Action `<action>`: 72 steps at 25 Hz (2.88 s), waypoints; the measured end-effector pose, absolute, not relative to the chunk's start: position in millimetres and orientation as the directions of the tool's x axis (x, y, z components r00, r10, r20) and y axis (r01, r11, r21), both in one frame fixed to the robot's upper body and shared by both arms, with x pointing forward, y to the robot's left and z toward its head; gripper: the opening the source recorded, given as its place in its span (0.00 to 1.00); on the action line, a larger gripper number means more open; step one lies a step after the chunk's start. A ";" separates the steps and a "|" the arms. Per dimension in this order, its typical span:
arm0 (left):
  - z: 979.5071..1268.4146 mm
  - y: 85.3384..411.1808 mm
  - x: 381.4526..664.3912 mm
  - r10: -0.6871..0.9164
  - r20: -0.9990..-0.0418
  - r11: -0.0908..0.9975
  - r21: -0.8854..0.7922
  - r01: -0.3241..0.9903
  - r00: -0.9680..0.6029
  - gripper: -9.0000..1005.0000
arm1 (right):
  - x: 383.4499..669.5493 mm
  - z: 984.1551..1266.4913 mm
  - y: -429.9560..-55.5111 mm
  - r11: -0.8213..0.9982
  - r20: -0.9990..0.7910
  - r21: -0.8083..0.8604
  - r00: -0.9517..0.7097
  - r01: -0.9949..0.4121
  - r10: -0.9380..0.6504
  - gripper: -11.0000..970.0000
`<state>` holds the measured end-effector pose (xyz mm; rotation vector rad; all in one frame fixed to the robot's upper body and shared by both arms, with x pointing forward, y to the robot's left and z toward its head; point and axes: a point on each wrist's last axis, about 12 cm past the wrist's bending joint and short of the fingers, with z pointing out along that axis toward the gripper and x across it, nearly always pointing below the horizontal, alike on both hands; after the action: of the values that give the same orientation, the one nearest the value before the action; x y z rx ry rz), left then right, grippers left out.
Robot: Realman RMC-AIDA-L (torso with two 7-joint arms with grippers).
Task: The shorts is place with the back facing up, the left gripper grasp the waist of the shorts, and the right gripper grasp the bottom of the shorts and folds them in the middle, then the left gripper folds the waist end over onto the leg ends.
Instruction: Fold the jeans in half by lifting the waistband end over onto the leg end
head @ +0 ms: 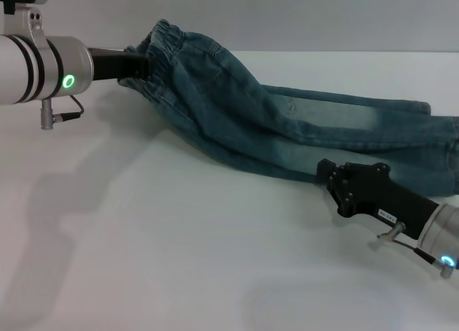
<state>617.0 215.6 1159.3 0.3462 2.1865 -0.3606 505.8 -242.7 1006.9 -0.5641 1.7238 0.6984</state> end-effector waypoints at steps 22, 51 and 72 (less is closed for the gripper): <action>1183.0 207.9 596.0 0.154 -0.818 0.909 -0.103 0.405 -0.554 0.04 | 528.8 1013.5 -239.1 0.730 -0.969 0.122 -0.241 -0.672 -0.060 0.01; 1218.0 192.4 572.4 0.185 -0.875 0.872 -0.064 0.486 -0.448 0.04 | 559.3 1010.5 -236.9 0.802 -0.936 0.049 -0.307 -0.595 -0.171 0.01; 1218.9 191.1 565.7 0.205 -0.872 0.864 -0.052 0.502 -0.443 0.04 | 565.6 1028.3 -224.9 0.772 -0.968 -0.001 -0.193 -0.636 -0.159 0.01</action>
<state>565.7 191.1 1218.9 0.5154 2.0358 -0.3733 565.6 -224.9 1028.3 -0.6252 1.7420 0.4835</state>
